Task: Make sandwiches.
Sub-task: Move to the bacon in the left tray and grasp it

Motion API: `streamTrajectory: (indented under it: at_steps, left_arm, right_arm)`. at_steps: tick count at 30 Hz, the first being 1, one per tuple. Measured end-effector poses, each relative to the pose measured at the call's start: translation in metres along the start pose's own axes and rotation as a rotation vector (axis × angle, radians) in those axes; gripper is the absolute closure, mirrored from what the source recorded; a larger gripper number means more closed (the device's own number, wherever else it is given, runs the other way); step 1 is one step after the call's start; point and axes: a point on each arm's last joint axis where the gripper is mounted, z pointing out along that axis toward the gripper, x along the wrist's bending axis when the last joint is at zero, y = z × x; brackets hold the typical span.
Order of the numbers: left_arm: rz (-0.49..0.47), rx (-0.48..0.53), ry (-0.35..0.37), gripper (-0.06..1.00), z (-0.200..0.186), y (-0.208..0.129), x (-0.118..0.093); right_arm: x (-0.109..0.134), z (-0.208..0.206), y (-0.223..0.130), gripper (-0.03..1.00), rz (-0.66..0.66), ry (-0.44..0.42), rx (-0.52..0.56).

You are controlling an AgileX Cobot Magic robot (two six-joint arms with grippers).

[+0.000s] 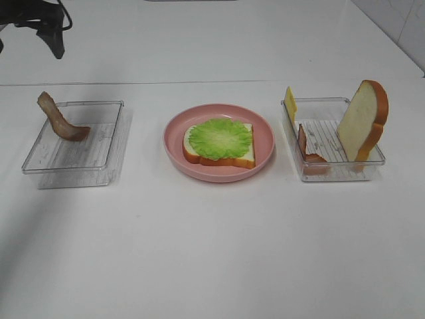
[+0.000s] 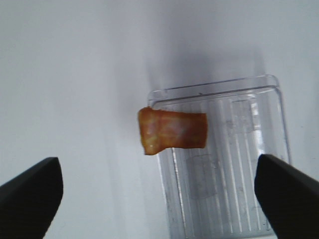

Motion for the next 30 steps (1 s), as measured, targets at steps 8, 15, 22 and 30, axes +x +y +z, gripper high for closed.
streamTrajectory:
  at_steps: [8,15,22,30]
  left_arm:
    - [-0.014,0.071,0.004,-0.04,0.035,-0.005,0.019]
    - [-0.018,0.138,-0.031,-0.04,0.067,-0.011,0.016]
    - [-0.019,0.169,-0.039,-0.04,0.089,-0.016,0.015]
    - [-0.019,0.201,-0.040,-0.04,0.107,-0.020,0.015]
  right_arm:
    - [0.000,0.000,0.000,-0.02,0.000,0.000,0.000]
    - [0.000,0.000,0.000,-0.02,0.000,0.000,0.000]
    - [0.000,0.000,0.000,-0.02,0.000,0.000,0.000]
    - [0.000,0.000,0.000,-0.02,0.000,0.000,0.000]
